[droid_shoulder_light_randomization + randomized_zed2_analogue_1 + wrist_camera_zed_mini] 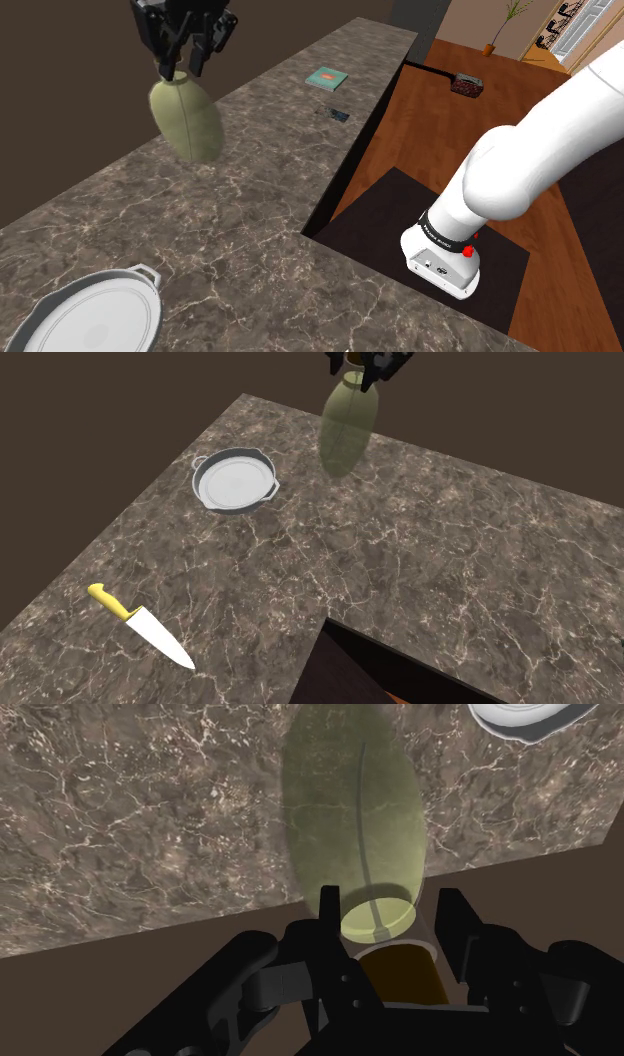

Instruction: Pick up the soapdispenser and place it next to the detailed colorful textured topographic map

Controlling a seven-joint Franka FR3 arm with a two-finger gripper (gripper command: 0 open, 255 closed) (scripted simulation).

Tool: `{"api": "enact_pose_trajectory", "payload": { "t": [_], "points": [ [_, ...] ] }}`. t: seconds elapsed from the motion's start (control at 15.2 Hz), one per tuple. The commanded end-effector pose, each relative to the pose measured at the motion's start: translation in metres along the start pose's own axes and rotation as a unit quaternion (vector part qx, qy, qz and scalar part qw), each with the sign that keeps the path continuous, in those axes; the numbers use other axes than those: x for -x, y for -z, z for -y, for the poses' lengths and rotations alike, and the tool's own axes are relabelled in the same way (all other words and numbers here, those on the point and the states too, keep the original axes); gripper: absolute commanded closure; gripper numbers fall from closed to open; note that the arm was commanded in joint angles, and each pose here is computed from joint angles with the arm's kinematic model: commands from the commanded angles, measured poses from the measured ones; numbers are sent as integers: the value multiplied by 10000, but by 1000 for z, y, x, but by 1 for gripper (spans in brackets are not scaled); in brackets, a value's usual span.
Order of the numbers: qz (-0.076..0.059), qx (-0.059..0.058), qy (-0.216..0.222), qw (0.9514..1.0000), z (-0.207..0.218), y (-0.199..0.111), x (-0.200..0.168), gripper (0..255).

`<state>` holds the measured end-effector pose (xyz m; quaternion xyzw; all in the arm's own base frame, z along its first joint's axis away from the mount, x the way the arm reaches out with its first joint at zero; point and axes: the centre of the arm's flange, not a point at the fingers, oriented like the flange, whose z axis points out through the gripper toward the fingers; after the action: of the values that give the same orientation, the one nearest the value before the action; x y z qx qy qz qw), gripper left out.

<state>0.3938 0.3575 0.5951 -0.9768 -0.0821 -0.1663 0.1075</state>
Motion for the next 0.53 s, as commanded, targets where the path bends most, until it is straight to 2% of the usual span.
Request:
{"api": "enact_pose_trajectory", "payload": {
  "t": [0.0,0.46],
  "points": [
    [-3,0,1,10000,2,10,-3,255],
    [-3,0,1,10000,9,44,-16,255]
  ]
}}
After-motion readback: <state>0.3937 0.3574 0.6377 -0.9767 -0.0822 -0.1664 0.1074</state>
